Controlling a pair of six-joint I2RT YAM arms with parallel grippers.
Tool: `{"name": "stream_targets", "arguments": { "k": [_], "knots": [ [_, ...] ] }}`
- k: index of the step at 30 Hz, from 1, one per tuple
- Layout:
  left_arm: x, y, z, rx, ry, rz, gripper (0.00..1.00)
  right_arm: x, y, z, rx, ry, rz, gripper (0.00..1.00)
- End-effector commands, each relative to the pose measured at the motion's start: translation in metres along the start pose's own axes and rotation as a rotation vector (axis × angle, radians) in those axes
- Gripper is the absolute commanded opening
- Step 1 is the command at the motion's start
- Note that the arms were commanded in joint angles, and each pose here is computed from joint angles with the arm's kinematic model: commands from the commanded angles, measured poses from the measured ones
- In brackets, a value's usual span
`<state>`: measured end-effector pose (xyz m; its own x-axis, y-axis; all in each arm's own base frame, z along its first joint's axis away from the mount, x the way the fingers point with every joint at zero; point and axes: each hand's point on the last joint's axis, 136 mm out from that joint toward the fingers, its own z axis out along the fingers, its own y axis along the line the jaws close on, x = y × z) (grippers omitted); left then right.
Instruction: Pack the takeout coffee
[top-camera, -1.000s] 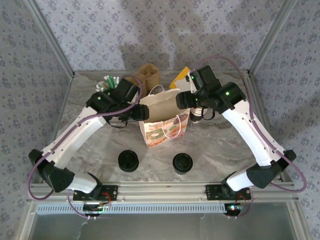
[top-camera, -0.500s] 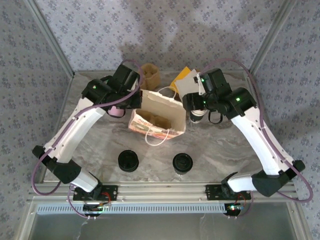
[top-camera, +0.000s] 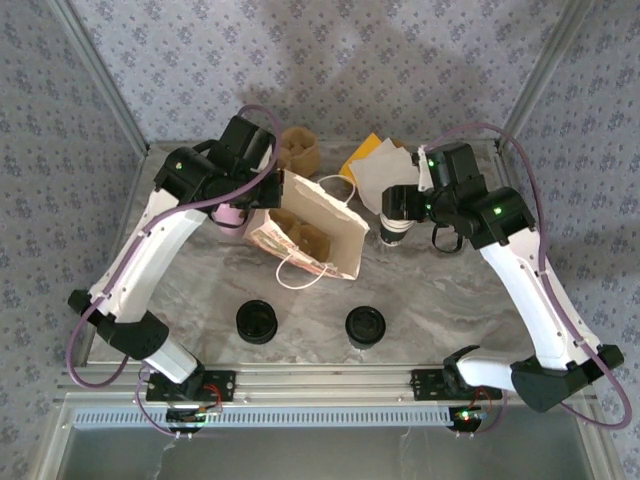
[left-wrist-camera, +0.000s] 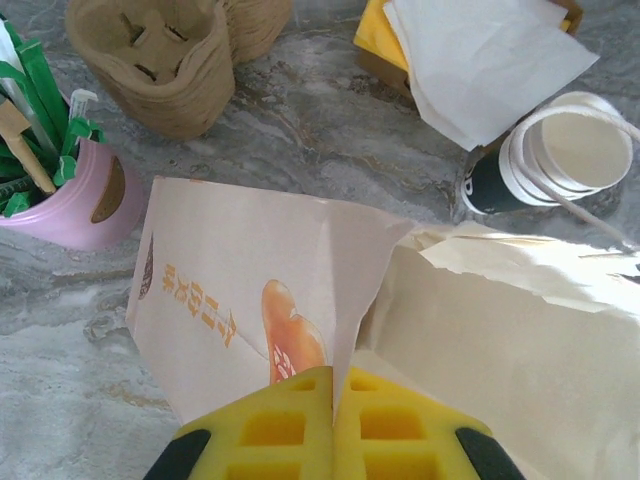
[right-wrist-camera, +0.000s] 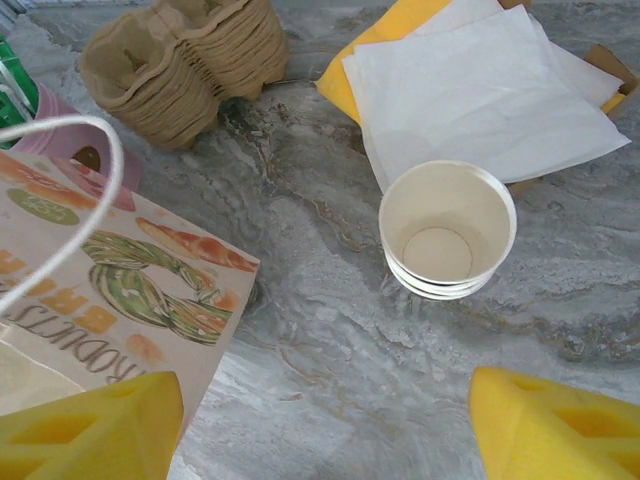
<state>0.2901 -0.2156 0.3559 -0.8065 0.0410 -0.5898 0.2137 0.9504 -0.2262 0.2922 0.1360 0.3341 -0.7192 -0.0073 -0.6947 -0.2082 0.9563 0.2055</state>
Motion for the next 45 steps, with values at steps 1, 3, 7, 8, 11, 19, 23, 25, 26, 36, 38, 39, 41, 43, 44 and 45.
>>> {"name": "stream_targets", "arguments": {
  "k": [1, 3, 7, 8, 11, 19, 23, 25, 26, 36, 38, 39, 41, 43, 44, 45],
  "knots": [
    [-0.011, -0.012, -0.014, 0.069, -0.031, -0.046, 0.00, -0.002, -0.001, -0.006, -0.020, -0.019, 0.026, 0.77],
    [-0.013, -0.015, -0.016, 0.089, -0.033, -0.064, 0.00, -0.003, -0.004, -0.007, -0.018, -0.024, 0.035, 0.77],
    [-0.015, -0.012, -0.011, 0.116, -0.022, -0.114, 0.00, -0.008, -0.012, -0.014, -0.014, -0.061, 0.081, 0.78],
    [-0.015, -0.008, -0.008, 0.121, -0.019, -0.137, 0.00, -0.010, -0.014, -0.017, -0.017, -0.077, 0.103, 0.78],
    [-0.012, 0.000, 0.005, 0.174, -0.003, -0.235, 0.00, -0.013, -0.018, -0.024, -0.048, -0.125, 0.169, 0.79],
    [0.012, 0.013, 0.054, 0.296, 0.079, -0.456, 0.14, -0.007, -0.029, -0.023, -0.064, -0.109, 0.235, 0.79],
    [0.016, 0.024, 0.051, 0.232, 0.078, -0.421, 0.56, -0.007, -0.030, -0.022, -0.064, -0.101, 0.242, 0.80],
    [0.014, 0.028, 0.042, 0.203, 0.067, -0.399, 0.69, -0.008, -0.031, -0.021, -0.054, -0.101, 0.240, 0.80],
    [0.012, 0.030, 0.037, 0.193, 0.056, -0.386, 0.76, -0.010, -0.031, -0.019, -0.051, -0.100, 0.236, 0.81],
    [0.008, 0.050, -0.006, 0.090, -0.033, -0.277, 1.00, -0.013, -0.008, -0.010, -0.065, -0.033, 0.150, 0.82],
    [0.009, 0.054, -0.009, 0.073, -0.038, -0.246, 1.00, -0.013, -0.003, -0.009, -0.070, -0.020, 0.132, 0.82],
    [0.010, 0.054, -0.011, 0.062, -0.036, -0.222, 1.00, -0.012, 0.000, -0.009, -0.072, -0.013, 0.121, 0.82],
    [0.013, 0.057, -0.012, 0.034, -0.024, -0.178, 1.00, -0.011, 0.005, -0.008, -0.079, 0.000, 0.104, 0.82],
    [0.015, 0.056, -0.014, 0.011, -0.016, -0.123, 1.00, -0.010, 0.010, -0.007, -0.089, 0.010, 0.091, 0.82],
    [0.016, 0.055, -0.015, 0.003, -0.014, -0.091, 1.00, -0.009, 0.012, -0.006, -0.094, 0.017, 0.086, 0.82],
    [0.016, 0.052, -0.017, -0.004, -0.015, -0.056, 1.00, -0.009, 0.013, -0.006, -0.097, 0.020, 0.082, 0.82]
  ]
}}
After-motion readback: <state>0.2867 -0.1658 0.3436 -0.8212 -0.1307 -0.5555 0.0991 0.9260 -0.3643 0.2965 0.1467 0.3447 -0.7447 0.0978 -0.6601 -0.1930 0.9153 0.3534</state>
